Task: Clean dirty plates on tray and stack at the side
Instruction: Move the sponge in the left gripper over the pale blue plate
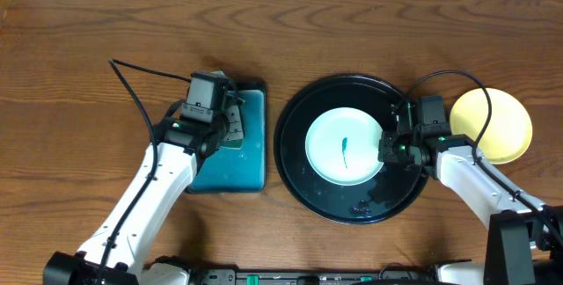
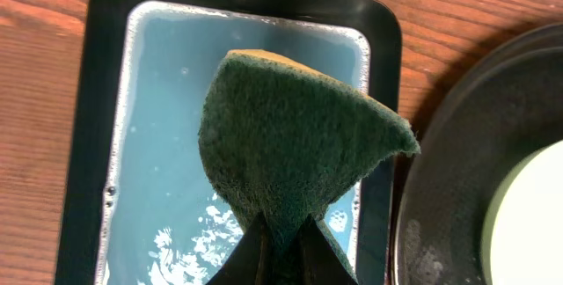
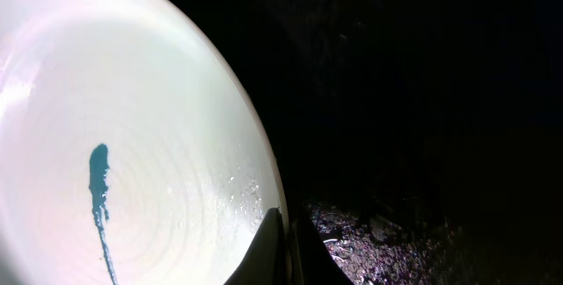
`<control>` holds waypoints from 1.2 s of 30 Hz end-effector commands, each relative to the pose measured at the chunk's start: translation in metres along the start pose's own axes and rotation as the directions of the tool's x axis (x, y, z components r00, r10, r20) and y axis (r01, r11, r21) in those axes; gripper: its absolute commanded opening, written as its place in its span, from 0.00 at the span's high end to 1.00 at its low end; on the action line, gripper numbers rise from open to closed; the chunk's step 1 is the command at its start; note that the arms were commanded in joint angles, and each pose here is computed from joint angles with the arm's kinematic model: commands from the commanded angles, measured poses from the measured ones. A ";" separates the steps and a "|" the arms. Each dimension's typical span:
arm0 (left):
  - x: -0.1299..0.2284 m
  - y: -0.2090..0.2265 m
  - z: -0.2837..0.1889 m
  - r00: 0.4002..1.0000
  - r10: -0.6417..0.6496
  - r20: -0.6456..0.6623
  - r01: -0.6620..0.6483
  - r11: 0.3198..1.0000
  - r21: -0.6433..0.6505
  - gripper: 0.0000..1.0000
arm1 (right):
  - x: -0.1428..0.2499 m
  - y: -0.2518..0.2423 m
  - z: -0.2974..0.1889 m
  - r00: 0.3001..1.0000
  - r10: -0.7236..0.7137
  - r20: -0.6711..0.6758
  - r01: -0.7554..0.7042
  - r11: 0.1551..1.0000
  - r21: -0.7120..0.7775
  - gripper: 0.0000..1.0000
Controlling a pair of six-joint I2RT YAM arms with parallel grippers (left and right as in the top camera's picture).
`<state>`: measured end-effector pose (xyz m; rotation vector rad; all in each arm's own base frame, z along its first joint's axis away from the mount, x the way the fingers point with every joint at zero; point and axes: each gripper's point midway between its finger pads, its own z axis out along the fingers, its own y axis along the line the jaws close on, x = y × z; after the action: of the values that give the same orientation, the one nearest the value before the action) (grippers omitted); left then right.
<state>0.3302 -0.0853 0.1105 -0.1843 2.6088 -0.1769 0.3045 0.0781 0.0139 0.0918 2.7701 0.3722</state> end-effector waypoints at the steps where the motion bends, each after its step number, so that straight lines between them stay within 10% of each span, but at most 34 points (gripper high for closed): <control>1: 0.000 0.011 0.004 1.000 -0.014 0.011 0.015 0.997 -0.077 0.93 | 0.001 0.001 0.001 1.000 -0.026 -0.003 0.026 1.000 0.000 0.99; 36: 0.073 -0.045 0.051 0.971 0.093 -0.219 -0.102 0.994 -0.031 0.92 | 0.001 0.001 0.001 1.000 -0.026 -0.003 0.026 1.000 0.000 0.99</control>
<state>0.3003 -0.1395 0.0391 -0.0432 2.8297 -0.0943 0.3045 0.0781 0.0139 0.0918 2.7701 0.3722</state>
